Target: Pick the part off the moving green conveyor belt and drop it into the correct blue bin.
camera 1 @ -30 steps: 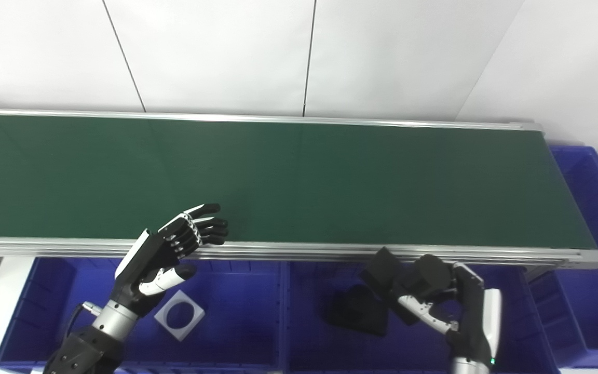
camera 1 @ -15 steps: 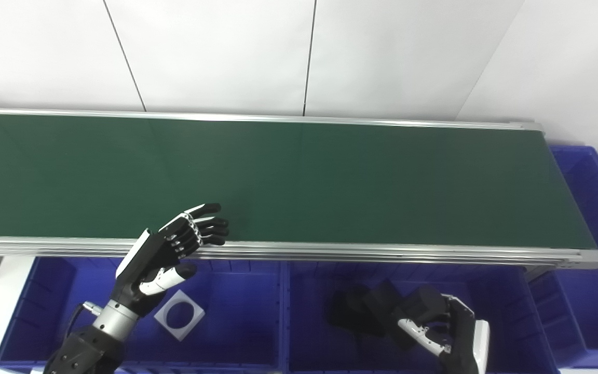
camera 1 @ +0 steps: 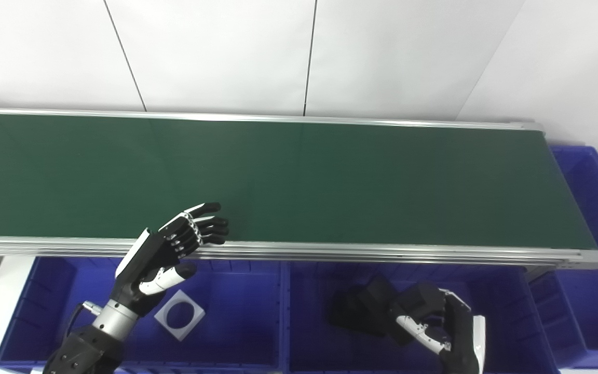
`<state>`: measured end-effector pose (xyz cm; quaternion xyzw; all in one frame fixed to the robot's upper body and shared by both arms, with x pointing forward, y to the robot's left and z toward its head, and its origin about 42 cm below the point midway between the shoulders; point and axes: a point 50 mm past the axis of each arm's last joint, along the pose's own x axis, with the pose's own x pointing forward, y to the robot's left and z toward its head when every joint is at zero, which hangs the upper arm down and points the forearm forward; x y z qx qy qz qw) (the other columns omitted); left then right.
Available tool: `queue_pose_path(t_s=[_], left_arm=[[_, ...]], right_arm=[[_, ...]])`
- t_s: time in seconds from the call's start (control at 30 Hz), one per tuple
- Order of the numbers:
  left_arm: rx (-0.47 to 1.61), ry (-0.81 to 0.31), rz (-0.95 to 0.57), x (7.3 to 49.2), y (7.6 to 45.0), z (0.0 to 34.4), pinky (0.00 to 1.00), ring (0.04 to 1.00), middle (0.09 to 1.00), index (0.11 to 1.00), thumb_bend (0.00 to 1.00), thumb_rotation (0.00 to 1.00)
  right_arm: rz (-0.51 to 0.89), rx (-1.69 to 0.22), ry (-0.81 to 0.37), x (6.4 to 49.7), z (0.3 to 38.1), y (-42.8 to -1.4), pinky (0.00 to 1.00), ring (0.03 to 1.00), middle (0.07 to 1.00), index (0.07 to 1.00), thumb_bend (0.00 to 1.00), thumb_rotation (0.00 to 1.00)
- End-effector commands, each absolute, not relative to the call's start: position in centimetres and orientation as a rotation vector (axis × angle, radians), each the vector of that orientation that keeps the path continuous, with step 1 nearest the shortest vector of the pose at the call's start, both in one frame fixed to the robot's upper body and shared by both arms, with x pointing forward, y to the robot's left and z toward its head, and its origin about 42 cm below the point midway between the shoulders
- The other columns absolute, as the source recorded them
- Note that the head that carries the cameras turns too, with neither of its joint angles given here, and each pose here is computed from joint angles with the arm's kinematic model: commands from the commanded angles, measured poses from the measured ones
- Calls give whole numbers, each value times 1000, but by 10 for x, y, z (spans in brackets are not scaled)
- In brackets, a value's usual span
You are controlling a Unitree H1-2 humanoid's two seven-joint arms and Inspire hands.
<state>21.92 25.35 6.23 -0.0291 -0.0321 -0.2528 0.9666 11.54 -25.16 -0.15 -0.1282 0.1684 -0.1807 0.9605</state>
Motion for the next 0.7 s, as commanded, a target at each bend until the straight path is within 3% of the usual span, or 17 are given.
queue_pose_path(t_s=[0.0,0.1,0.13,0.3,0.43,0.67], left_arm=[[-56,-123,-519,226,254,76,716,744,766,838,879,565],[-53,-120,-515,225,254,76,717,743,766,836,885,567],[-52,-120,-515,225,254,76,716,744,766,836,886,569],[-57,-125,-516,226,253,75,708,740,764,836,882,563],[-52,-129,-514,226,253,74,703,740,763,835,880,568],[-62,-125,-514,225,251,73,702,735,758,831,880,558]], right_arm=[[-322,-227,311,120,13,-253,795,866,899,937,785,336],[-274,-238,303,121,20,-252,872,946,973,990,856,442],[-264,-248,300,122,21,-252,899,978,989,996,908,519],[-236,-286,288,124,32,-251,941,1000,1000,1000,984,653],[-233,-276,258,125,44,-248,960,1000,1000,1000,980,658],[-176,-275,11,139,105,-228,891,963,984,1000,917,615]])
